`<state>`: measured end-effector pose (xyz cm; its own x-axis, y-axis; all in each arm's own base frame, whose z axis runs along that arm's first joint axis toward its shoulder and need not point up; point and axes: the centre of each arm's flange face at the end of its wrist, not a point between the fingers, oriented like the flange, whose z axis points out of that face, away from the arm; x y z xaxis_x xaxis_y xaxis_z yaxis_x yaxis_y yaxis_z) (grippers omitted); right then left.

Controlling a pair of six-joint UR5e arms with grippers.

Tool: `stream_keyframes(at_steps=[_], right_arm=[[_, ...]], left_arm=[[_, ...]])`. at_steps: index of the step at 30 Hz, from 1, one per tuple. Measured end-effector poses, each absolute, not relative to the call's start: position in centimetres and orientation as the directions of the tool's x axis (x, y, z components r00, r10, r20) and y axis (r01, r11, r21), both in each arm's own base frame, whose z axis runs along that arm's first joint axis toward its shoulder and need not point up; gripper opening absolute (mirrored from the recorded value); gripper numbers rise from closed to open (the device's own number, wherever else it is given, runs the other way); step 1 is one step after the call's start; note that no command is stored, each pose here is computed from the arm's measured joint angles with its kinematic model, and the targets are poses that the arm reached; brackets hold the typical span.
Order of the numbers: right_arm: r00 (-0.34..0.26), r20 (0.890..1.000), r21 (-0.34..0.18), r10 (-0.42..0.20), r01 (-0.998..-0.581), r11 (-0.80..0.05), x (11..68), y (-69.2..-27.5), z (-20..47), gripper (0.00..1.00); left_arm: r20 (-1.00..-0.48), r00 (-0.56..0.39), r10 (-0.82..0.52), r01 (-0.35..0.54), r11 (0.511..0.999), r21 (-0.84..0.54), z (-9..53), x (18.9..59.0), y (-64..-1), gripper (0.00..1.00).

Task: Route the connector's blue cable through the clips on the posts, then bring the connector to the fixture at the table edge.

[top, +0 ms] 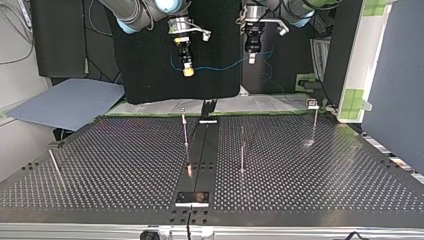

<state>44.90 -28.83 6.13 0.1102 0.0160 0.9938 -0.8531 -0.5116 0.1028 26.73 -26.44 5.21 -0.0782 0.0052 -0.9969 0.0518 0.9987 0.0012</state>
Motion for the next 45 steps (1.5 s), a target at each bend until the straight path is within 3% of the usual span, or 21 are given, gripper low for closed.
stream_keyframes(at_steps=[10,16,25,45], right_arm=[[0.089,0.996,0.07,-0.017,-0.875,-0.479,45.4,-29.8,6.0,0.0],[0.019,1.0,0.01,-0.016,-0.896,-0.444,46.4,-31.1,9.2,0.0],[-0.073,0.997,-0.073,-0.017,-0.893,-0.445,47.2,-32.3,14.3,0.0],[-0.148,0.988,-0.105,0.052,-0.87,-0.482,48.7,-34.8,25.8,0.0]], left_arm=[[-0.997,-0.028,-0.077,0.026,0.997,-0.078,6.8,27.7,-26.4,0.0],[-0.994,-0.018,-0.105,-0.007,0.994,-0.105,8.3,28.1,-25.8,0.0],[-0.994,-0.002,-0.111,-0.067,0.992,-0.111,10.6,28.8,-24.9,0.0],[-0.978,0.151,-0.145,-0.093,0.983,-0.16,21.2,35.2,-25.5,0.0]])
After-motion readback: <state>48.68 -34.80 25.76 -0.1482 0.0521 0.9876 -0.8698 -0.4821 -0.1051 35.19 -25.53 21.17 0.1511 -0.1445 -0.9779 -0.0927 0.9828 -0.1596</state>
